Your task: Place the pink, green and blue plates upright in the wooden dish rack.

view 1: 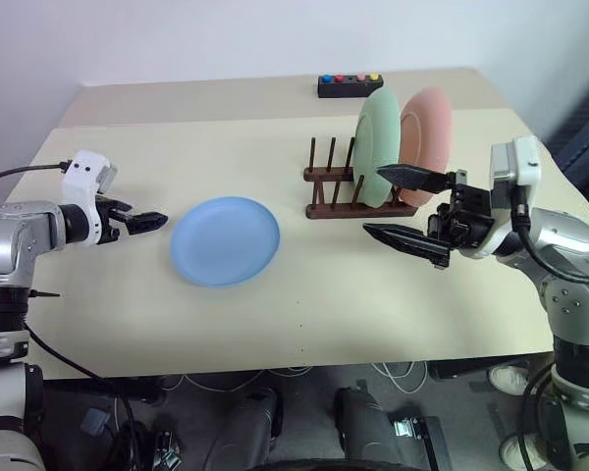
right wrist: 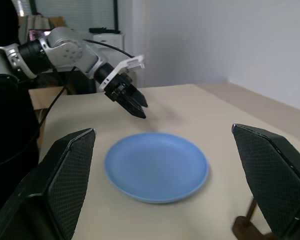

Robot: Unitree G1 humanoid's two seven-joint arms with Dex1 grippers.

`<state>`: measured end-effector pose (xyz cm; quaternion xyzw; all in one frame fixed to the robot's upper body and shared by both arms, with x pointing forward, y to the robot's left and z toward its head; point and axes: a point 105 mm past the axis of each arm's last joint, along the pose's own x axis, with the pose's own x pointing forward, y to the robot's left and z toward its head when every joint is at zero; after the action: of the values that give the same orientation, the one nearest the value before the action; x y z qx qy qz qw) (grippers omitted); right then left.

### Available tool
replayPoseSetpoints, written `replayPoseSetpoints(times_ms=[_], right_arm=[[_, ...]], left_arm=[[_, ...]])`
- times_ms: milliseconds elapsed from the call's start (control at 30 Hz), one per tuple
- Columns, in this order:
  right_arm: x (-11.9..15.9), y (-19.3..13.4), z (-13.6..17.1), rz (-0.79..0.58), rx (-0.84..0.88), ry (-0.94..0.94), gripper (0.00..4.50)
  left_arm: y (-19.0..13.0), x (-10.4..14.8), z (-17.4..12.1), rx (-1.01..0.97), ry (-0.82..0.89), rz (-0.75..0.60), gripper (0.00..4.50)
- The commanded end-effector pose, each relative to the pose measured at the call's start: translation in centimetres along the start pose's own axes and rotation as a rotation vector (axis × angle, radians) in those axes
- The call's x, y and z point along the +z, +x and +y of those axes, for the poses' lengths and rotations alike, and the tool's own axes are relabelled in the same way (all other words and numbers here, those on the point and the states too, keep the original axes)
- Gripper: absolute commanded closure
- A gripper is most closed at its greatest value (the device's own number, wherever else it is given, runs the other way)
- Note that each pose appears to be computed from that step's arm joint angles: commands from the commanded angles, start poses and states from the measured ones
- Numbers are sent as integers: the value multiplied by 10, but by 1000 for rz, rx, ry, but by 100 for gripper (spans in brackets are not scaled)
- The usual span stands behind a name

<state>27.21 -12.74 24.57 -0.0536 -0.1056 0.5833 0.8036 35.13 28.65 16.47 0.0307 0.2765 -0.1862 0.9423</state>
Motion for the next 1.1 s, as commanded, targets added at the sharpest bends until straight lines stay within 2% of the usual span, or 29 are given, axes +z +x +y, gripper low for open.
replayPoseSetpoints(times_ms=[33,133,233,433,567,767,933,1033,1100], right_arm=[[10,3,-1,-24,1,-51,4],[10,3,-1,-21,-3,-58,4],[9,3,-1,-17,-12,-61,4],[4,3,-1,-14,-37,-57,4],[3,3,-2,-16,-56,-62,4],[2,2,-3,-18,-75,-60,4],[1,0,-4,-15,-94,-64,4],[1,-2,-5,-10,-101,-69,0],[2,-2,-6,-8,-104,-69,0]], left_arm=[[0,0,0,11,-24,2,0],[10,-8,-16,-61,-93,25,0],[16,-16,-18,-62,-111,67,0],[25,2,-16,-91,-185,55,0],[25,-9,-10,-59,-192,237,0],[27,-5,-11,-91,-239,338,0],[42,-10,-18,-120,-245,383,0],[50,-17,-27,-156,-280,411,89],[55,-18,-30,-160,-284,409,185]])
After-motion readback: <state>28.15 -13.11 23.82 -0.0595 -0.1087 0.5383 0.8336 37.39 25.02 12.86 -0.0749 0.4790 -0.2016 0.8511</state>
